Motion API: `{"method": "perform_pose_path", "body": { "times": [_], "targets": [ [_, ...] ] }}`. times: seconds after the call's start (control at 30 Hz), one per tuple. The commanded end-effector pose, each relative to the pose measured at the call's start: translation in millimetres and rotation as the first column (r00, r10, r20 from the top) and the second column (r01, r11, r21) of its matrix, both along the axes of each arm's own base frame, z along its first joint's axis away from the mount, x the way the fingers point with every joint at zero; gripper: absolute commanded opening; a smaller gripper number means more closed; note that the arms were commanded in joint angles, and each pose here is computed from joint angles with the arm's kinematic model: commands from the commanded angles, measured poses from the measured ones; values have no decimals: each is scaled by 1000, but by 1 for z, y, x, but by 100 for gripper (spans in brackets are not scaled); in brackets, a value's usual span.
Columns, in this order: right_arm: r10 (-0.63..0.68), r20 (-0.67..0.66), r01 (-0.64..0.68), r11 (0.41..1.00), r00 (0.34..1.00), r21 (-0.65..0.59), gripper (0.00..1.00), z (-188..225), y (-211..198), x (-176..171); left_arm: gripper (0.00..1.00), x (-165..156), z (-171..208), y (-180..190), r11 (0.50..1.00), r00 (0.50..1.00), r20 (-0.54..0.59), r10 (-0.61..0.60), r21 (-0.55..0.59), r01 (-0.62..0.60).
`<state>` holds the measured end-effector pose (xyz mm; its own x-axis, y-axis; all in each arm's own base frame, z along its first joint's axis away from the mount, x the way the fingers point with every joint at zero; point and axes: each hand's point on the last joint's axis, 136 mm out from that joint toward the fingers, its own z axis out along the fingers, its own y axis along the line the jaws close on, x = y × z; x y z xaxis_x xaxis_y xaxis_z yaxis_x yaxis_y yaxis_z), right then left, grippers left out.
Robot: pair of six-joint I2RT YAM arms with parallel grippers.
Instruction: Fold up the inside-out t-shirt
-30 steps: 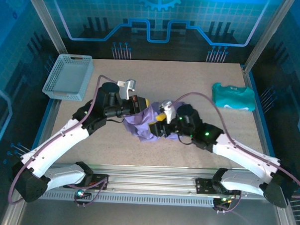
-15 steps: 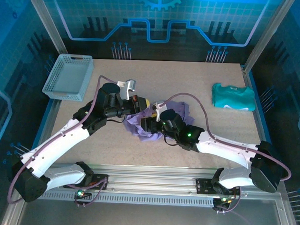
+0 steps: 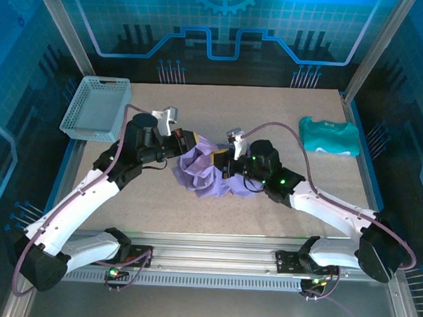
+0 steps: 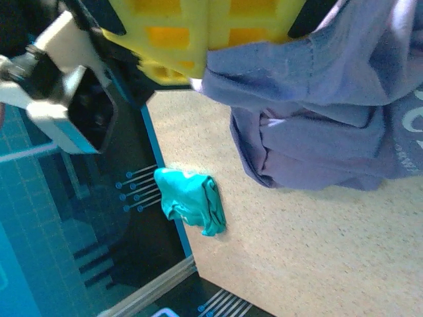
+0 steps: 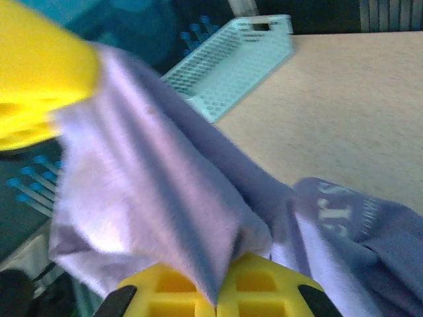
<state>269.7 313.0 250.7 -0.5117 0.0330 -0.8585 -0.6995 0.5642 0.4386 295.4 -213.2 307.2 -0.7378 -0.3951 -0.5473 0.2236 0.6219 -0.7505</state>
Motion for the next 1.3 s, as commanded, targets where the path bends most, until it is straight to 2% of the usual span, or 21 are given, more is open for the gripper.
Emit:
{"method": "perform_pose_path", "body": {
  "times": [0.0,0.33,0.5,0.7,0.9,1.1,1.17,1.27],
  "targets": [
    [213,44,-215,975,976,57,0,17,6,-27,9,-2,7,8,1000,999,34,-31,6,30],
    [308,16,-307,941,951,144,1,27,14,-27,25,-8,3,2,993,993,45,-112,43,110],
    [278,9,-276,950,961,147,0,25,10,-20,34,-21,-3,0,983,982,65,-177,63,173],
    [254,-6,-250,957,967,150,0,23,5,-13,40,-35,-28,5,971,972,94,-217,118,206],
    [219,-4,-216,965,976,146,0,24,0,-9,41,-34,-57,21,980,991,36,-128,160,121],
    [213,-6,-210,967,977,145,0,22,-1,-8,49,-23,-99,53,964,990,-129,57,266,-21],
    [217,-1,-214,966,976,146,1,24,-1,-10,52,-17,-106,62,963,983,-153,106,263,-63],
    [227,-4,-225,964,974,142,0,22,-1,-12,59,-10,-104,64,971,983,-143,118,222,-84]
  ]
}}
